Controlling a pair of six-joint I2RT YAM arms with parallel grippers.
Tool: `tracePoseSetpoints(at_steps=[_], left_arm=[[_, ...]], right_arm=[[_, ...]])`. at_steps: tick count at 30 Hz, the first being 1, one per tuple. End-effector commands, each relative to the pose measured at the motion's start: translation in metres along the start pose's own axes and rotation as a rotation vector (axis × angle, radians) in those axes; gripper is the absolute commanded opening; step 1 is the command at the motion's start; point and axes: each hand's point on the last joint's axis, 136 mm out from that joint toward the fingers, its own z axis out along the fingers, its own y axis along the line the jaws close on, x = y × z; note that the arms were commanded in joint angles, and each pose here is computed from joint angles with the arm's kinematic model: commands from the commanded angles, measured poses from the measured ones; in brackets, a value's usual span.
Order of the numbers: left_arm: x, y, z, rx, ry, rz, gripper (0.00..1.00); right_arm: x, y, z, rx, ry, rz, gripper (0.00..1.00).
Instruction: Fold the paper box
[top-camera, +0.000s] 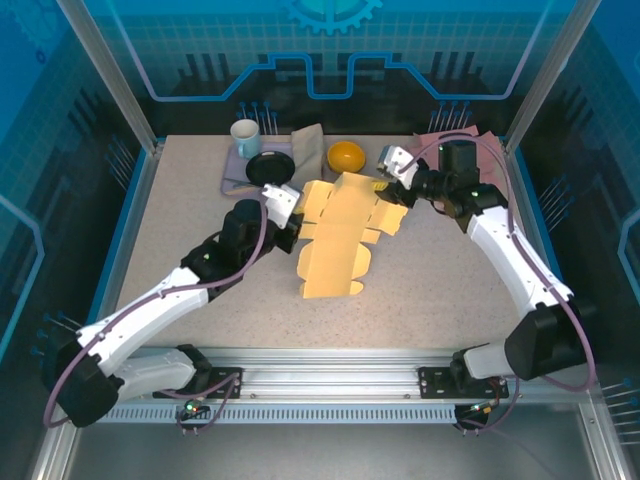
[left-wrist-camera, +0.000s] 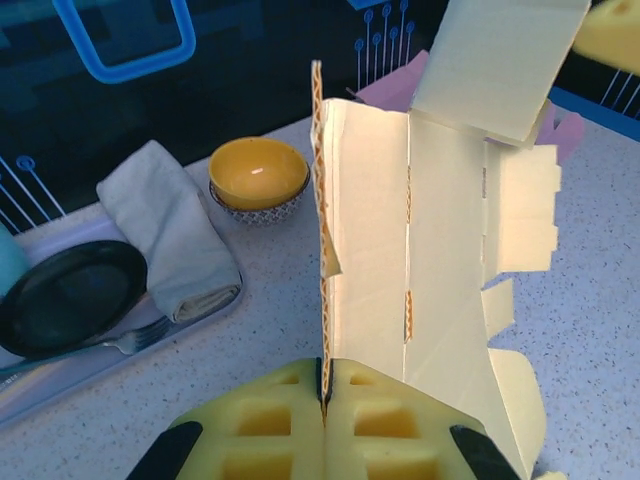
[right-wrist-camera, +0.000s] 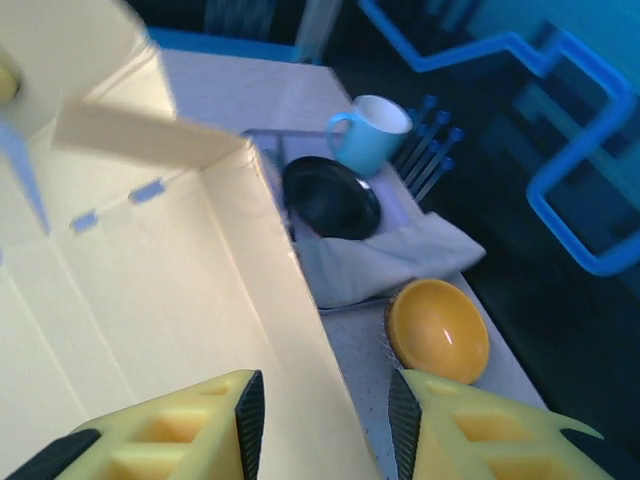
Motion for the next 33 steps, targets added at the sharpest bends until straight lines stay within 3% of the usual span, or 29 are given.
tracePoseSetpoints(at_steps=[1, 9, 22, 33], left_arm=[[-0.027, -0.002, -0.017, 0.027, -0.136, 0.046, 0.0], [-0.027, 0.0, -0.021, 0.015, -0.149, 0.069, 0.0], [-0.028, -0.006, -0.023, 0.051, -0.165, 0.064, 0.0], [-0.03, -0.009, -0.024, 0.07, -0.173, 0.056, 0.0]], right_arm=[[-0.015, 0.011, -0.007, -0.117, -0.057, -0.228, 0.41], [-0.002, 0.02, -0.012, -0.188, -0.008, -0.247, 0.42], [0.016, -0.021, -0.019, -0.051, 0.096, -0.251, 0.45], [0.025, -0.01, -0.003, -0.176, 0.084, -0.221, 0.45]])
